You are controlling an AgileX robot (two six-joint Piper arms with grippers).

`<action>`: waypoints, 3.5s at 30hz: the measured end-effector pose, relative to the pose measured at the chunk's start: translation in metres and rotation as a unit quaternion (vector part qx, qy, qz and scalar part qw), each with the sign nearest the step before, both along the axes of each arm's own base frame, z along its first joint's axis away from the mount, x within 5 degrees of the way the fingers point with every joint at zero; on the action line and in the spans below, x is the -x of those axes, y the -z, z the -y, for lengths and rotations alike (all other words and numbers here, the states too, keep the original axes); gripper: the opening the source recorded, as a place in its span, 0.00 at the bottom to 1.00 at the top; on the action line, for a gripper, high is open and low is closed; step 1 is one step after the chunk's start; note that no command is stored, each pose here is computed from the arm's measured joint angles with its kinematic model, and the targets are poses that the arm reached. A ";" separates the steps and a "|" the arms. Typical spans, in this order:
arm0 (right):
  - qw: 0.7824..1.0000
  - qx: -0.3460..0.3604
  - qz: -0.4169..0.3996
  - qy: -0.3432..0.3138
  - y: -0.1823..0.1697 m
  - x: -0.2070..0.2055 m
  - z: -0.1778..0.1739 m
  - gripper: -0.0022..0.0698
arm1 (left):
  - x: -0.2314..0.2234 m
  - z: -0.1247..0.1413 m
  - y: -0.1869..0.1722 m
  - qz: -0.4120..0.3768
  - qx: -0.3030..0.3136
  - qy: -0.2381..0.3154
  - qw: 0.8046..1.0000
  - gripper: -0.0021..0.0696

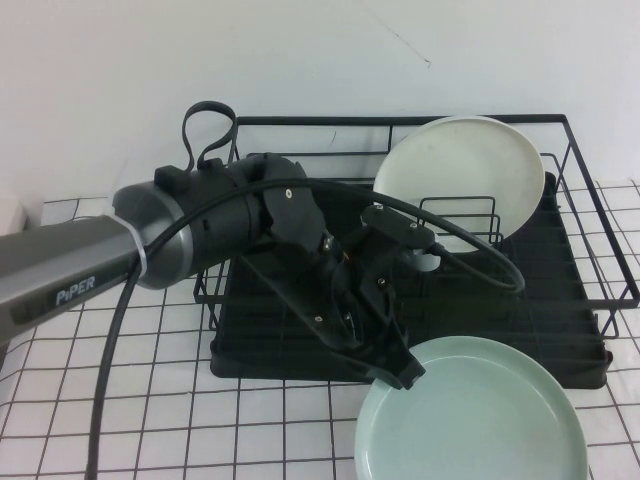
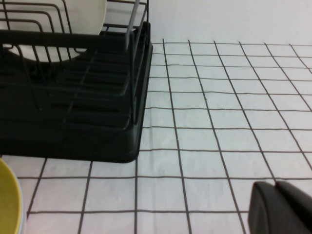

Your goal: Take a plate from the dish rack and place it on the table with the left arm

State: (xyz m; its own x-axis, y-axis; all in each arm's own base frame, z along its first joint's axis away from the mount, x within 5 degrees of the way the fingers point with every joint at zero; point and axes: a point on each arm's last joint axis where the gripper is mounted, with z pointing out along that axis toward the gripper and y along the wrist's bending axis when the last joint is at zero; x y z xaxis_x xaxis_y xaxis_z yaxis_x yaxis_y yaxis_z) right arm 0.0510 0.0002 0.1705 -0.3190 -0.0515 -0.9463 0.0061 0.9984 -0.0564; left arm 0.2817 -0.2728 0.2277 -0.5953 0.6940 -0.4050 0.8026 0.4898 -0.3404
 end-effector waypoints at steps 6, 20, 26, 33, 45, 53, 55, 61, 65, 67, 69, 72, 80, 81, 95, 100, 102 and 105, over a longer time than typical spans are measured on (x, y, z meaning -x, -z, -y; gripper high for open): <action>1.000 0.000 0.000 0.000 0.000 0.000 0.000 0.03 | 0.004 -0.003 -0.013 0.023 0.009 0.010 1.000 0.05; 1.000 0.000 0.000 0.000 0.000 0.000 0.000 0.03 | 0.034 0.012 -0.030 0.068 -0.012 0.071 0.995 0.05; 1.000 0.000 0.000 0.000 0.000 0.000 0.000 0.03 | 0.024 0.019 -0.007 0.060 -0.024 0.055 0.996 0.05; 1.000 0.000 0.000 0.000 0.000 0.000 0.000 0.03 | 0.021 0.021 -0.002 0.070 -0.024 0.050 0.996 0.04; 1.000 0.000 0.000 0.000 0.000 0.000 0.000 0.03 | 0.021 0.021 0.000 0.074 -0.033 0.056 0.995 0.61; 1.000 0.000 0.000 0.000 0.000 0.000 0.000 0.03 | 0.026 0.011 -0.031 0.122 -0.022 0.061 0.990 0.70; 1.000 0.000 0.000 0.000 0.000 0.000 0.000 0.03 | 0.030 0.007 -0.047 0.140 -0.009 0.057 0.989 0.60; 1.000 0.000 0.000 0.000 0.000 0.000 0.000 0.03 | 0.046 -0.012 -0.087 0.204 0.028 0.051 0.977 0.10; 1.000 0.000 0.000 0.000 0.000 0.000 0.000 0.03 | 0.065 -0.035 -0.102 0.252 0.062 0.021 0.966 0.04; 1.000 0.000 0.000 0.000 0.000 0.000 0.000 0.03 | 0.076 -0.047 -0.107 0.274 0.078 0.007 0.958 0.04; 1.000 0.000 0.000 0.000 0.000 0.000 0.000 0.03 | 0.089 -0.062 -0.111 0.298 0.098 -0.011 0.949 0.03; 1.000 0.000 0.000 0.000 0.000 0.000 0.000 0.03 | 0.107 -0.083 -0.117 0.325 0.135 -0.047 0.935 0.03; 1.000 0.000 0.000 0.000 0.000 0.000 0.000 0.03 | 0.142 -0.119 -0.100 0.320 0.171 -0.091 0.927 0.03; 1.000 0.000 0.000 0.000 0.000 0.000 0.000 0.03 | 0.143 -0.120 -0.097 0.316 0.167 -0.090 0.929 0.03; 1.000 0.000 0.000 0.000 0.000 0.000 0.000 0.03 | 0.162 -0.153 -0.063 0.405 0.187 -0.122 0.887 0.03; 1.000 0.000 0.000 0.000 0.000 0.000 0.000 0.03 | 0.186 -0.198 -0.034 0.491 0.227 -0.197 0.818 0.03; 1.000 0.000 0.000 0.000 0.000 0.000 0.000 0.03 | 0.193 -0.214 -0.021 0.513 0.225 -0.232 0.795 0.03; 1.000 0.000 0.000 0.000 0.000 0.000 0.000 0.03 | 0.203 -0.234 -0.001 0.525 0.220 -0.292 0.769 0.03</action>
